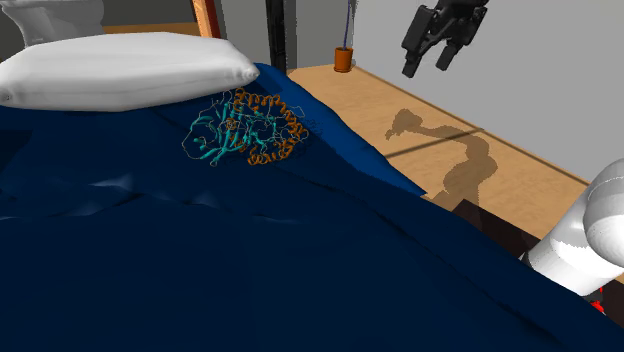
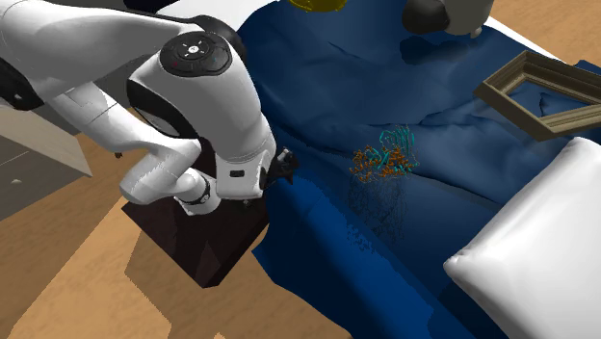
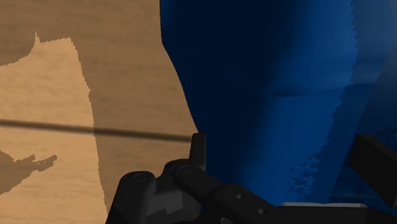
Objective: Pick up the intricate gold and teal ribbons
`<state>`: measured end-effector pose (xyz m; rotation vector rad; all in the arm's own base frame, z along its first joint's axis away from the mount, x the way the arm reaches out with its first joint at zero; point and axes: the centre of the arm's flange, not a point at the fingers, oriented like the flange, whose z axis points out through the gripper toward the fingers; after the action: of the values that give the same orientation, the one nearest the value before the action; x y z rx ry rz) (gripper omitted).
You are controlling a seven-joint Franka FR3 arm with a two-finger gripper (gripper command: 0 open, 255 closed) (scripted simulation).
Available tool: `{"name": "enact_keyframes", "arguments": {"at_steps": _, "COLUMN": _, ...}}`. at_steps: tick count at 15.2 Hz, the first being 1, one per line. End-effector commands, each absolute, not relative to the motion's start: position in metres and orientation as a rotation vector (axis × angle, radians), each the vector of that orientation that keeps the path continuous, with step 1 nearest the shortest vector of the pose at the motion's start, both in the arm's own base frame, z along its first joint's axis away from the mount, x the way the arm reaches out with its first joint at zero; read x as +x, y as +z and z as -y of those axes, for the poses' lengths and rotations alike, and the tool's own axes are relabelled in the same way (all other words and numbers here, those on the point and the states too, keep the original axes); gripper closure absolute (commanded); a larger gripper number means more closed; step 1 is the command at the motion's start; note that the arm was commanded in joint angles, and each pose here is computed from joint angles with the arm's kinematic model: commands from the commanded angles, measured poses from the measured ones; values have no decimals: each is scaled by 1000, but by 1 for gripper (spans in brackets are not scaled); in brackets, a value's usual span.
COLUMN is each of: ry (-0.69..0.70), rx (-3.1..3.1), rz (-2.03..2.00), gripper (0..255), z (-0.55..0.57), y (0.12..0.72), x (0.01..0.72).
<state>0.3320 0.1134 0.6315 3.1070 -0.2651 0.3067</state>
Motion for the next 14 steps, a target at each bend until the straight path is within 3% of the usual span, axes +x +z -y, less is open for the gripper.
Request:
{"name": "enact_keyframes", "arguments": {"at_steps": 1, "ry": 327, "rx": 3089, "rz": 276, "gripper": 0, "z": -141, "y": 632, "x": 340}}
{"name": "enact_keyframes", "arguments": {"at_steps": 14, "ry": 445, "rx": 2959, "rz": 329, "gripper": 0, "z": -317, "y": 617, "x": 396}}
